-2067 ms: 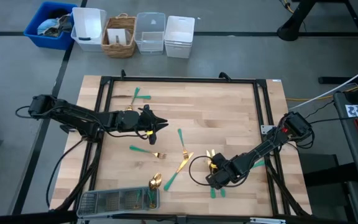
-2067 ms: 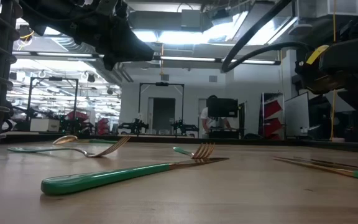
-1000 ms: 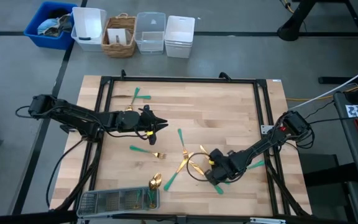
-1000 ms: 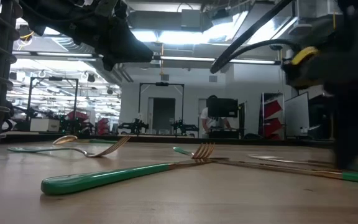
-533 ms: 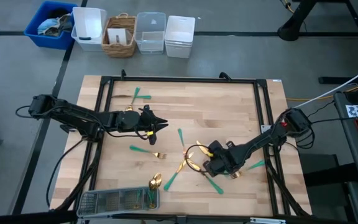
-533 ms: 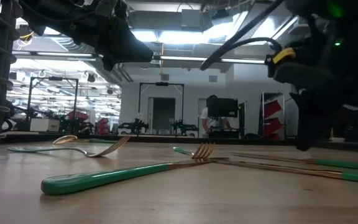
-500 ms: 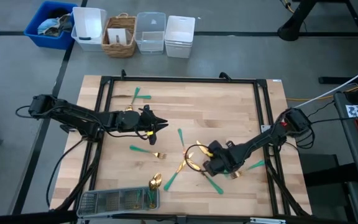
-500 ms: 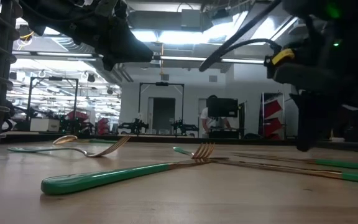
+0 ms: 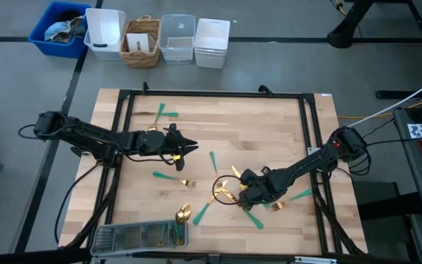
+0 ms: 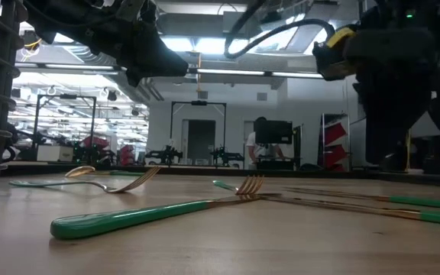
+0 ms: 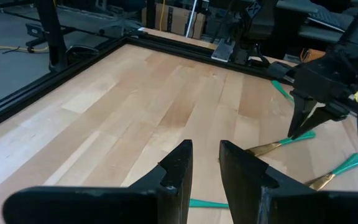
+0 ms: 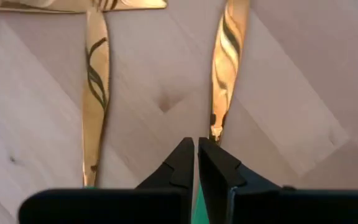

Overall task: Sort silverware
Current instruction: Put the right knife into the cutlery rack

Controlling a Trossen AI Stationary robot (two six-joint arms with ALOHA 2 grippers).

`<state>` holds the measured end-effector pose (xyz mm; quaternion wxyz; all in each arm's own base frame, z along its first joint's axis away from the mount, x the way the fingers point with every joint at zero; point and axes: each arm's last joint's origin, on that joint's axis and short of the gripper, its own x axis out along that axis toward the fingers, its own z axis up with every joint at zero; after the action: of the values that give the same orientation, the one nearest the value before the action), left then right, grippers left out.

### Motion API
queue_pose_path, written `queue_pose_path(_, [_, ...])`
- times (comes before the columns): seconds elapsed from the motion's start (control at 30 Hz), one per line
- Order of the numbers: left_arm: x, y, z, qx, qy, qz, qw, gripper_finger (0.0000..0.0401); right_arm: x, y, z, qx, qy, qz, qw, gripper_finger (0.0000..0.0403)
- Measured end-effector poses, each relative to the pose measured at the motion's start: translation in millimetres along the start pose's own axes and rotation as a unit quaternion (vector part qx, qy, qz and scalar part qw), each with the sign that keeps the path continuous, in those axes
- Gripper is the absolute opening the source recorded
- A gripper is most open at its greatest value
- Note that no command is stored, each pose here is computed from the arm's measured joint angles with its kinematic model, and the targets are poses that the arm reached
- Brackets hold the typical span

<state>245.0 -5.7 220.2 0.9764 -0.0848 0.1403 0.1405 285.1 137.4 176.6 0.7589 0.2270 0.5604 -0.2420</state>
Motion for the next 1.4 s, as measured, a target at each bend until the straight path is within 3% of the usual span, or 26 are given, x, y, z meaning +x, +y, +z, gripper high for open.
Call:
queue_pose_path(0.3, [0.0, 0.0, 0.0, 0.008, 0.0, 0.0, 1.0, 0.0072, -0.2, 1.0, -1.2, -0.047, 0.019, 0.012, 0.999, 0.0032])
queue_pose_path(0.67, [0.1, 0.0, -0.2, 0.014, 0.001, 0.0, 1.0, 0.0072, 8.6, 0.8, -2.3, -0.049, 0.017, -0.011, 0.999, 0.0111])
queue_pose_path(1.4, [0.1, 0.0, -0.2, 0.014, 0.001, 0.0, 1.0, 0.0072, 31.6, -1.6, -5.7, -0.06, 0.031, -0.067, 0.995, 0.0115])
